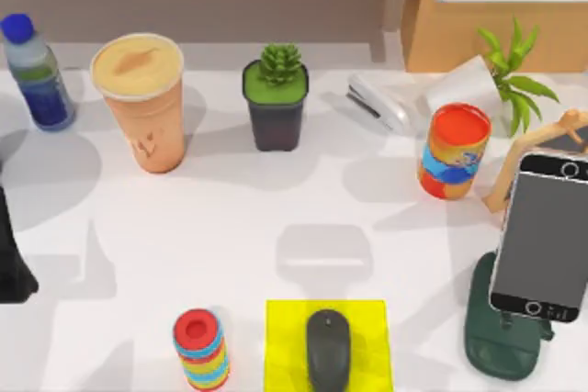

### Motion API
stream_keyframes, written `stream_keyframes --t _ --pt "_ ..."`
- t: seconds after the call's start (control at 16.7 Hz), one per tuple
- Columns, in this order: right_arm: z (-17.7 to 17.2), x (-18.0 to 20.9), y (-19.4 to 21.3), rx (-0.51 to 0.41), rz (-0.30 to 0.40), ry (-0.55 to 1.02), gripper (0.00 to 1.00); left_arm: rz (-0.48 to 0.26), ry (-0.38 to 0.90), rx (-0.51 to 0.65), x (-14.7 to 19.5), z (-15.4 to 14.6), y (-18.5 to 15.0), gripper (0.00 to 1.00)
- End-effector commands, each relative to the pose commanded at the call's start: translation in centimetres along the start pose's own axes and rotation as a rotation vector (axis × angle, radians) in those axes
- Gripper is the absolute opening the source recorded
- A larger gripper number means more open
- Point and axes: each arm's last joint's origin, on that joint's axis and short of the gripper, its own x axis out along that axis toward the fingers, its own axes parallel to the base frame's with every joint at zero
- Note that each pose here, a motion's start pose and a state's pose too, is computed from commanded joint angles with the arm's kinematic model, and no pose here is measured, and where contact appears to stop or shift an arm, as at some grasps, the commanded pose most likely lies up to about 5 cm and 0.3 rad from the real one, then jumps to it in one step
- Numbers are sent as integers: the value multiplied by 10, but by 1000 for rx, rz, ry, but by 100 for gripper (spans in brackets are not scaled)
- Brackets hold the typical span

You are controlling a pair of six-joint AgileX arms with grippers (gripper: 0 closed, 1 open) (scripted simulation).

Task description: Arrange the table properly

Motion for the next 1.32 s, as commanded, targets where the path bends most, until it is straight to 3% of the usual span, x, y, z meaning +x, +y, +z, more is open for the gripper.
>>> stream_keyframes --t 0.24,0.48,0.96,1.32 --pt "-17 6 -20 -196 -32 -73 100 0 0 0 0 0 0 100" --pt "-27 10 -30 -298 -42 -91 100 0 0 0 0 0 0 100" --pt "-27 11 -31 -305 -42 -92 100 1 1 0 2 1 -1 100" --pt "-27 11 -31 -305 -42 -92 100 -2 69 19 23 -2 -10 100"
